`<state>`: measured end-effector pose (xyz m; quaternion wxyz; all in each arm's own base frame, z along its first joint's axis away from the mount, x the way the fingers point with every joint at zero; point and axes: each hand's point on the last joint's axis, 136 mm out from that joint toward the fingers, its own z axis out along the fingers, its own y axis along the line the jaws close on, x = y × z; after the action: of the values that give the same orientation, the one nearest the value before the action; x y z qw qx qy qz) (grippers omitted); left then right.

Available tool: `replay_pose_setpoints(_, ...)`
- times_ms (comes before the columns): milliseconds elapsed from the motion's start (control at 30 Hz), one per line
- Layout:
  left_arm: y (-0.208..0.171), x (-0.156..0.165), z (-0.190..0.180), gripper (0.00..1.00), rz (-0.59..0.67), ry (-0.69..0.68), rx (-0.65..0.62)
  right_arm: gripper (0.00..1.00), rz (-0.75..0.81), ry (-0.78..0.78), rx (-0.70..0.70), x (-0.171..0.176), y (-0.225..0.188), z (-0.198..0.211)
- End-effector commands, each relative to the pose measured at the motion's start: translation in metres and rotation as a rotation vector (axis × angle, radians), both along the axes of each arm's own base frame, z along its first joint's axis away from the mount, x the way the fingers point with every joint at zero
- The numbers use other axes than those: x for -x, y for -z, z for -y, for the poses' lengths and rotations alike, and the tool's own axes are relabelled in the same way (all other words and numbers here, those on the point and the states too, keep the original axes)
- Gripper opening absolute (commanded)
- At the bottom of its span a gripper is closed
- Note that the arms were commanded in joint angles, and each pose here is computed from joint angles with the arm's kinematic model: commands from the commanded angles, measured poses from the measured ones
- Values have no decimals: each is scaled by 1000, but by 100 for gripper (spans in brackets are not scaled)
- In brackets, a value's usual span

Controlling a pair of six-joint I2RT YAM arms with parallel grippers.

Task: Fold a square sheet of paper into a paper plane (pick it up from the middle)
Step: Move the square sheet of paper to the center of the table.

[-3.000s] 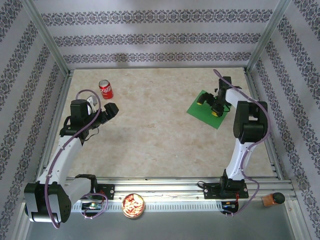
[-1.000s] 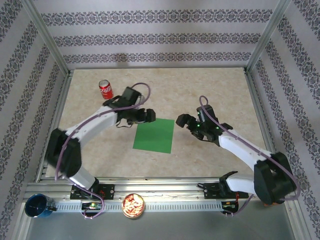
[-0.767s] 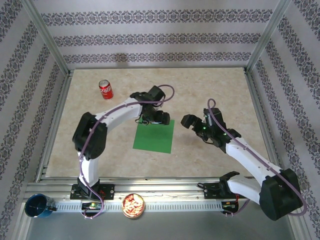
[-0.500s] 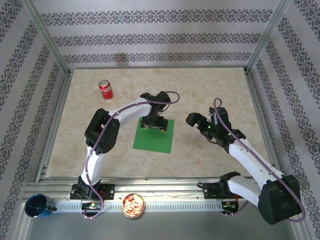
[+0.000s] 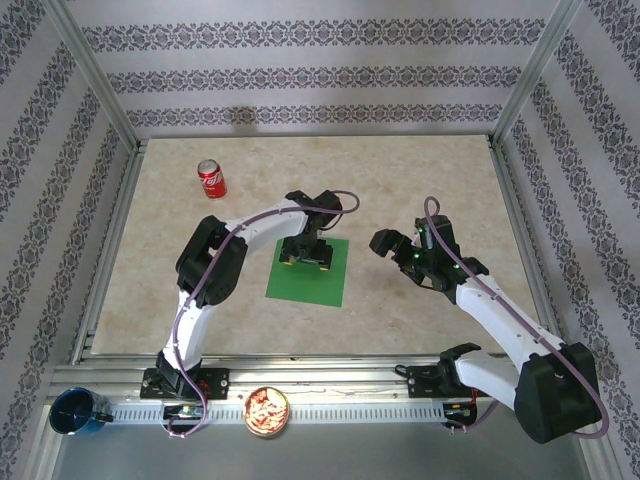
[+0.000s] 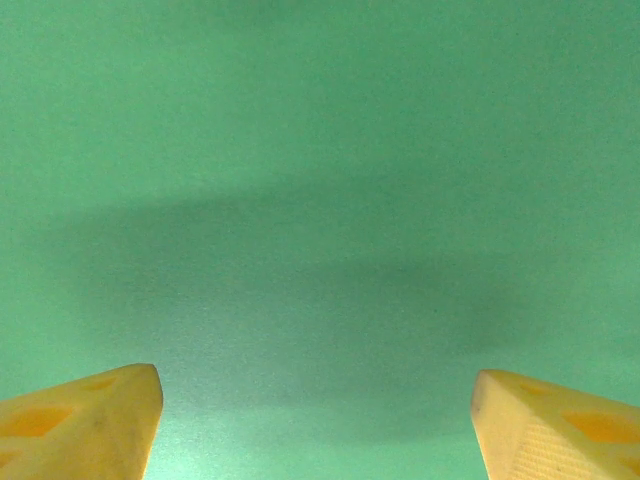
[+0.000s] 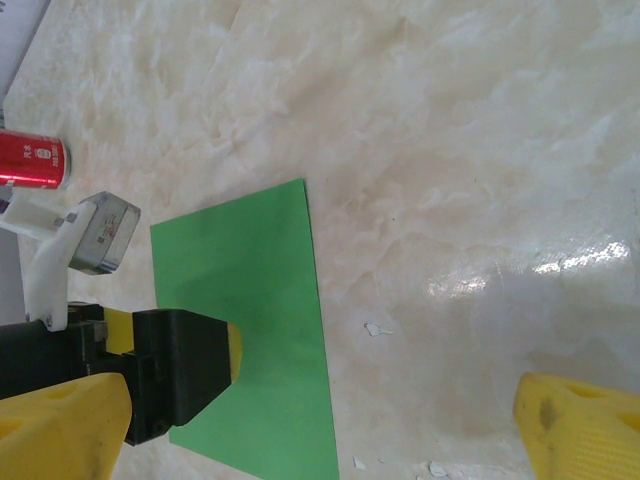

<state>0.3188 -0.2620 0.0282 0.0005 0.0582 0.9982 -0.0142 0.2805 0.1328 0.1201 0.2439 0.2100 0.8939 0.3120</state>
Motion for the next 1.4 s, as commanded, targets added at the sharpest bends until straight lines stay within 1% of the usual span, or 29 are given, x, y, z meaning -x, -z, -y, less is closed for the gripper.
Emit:
replay_pose_setpoints(0, 15, 12, -8, 81, -35, -24, -65, 98, -12, -1, -11, 0, -1, -1)
replay_pose_setpoints(267, 27, 30, -28, 81, -33, -61, -93, 98, -34, 0, -20, 5, 2, -1)
replay_pose_setpoints(400, 25, 40, -47, 81, -25, -70, -143, 98, -26, -18, -27, 3, -2, -5)
replay_pose_setpoints(500, 17, 43, -53, 81, -5, -92, -142, 98, -30, -54, -34, 0, -4, -13)
replay_pose_setpoints(633, -6, 35, -48, 81, 55, -122, -86, 98, -48, -114, -46, -1, -4, -27)
replay_pose_setpoints(700, -22, 25, -40, 81, 107, -129, -28, 98, -57, -147, -53, -1, -4, -36)
replay_pose_setpoints(800, -34, 11, -34, 81, 137, -165, 48, 98, -55, -182, -61, -1, -4, -47)
replay_pose_setpoints(900, -33, 6, -33, 81, 130, -194, 80, 98, -62, -203, -51, -1, -1, -53)
replay_pose_setpoints(1200, -14, 17, -33, 82, 73, -220, 68, 98, -101, -233, -9, 1, 9, -61)
replay_pose_setpoints(1367, -7, 20, -38, 82, 72, -233, 31, 98, -109, -230, 1, 2, 13, -61)
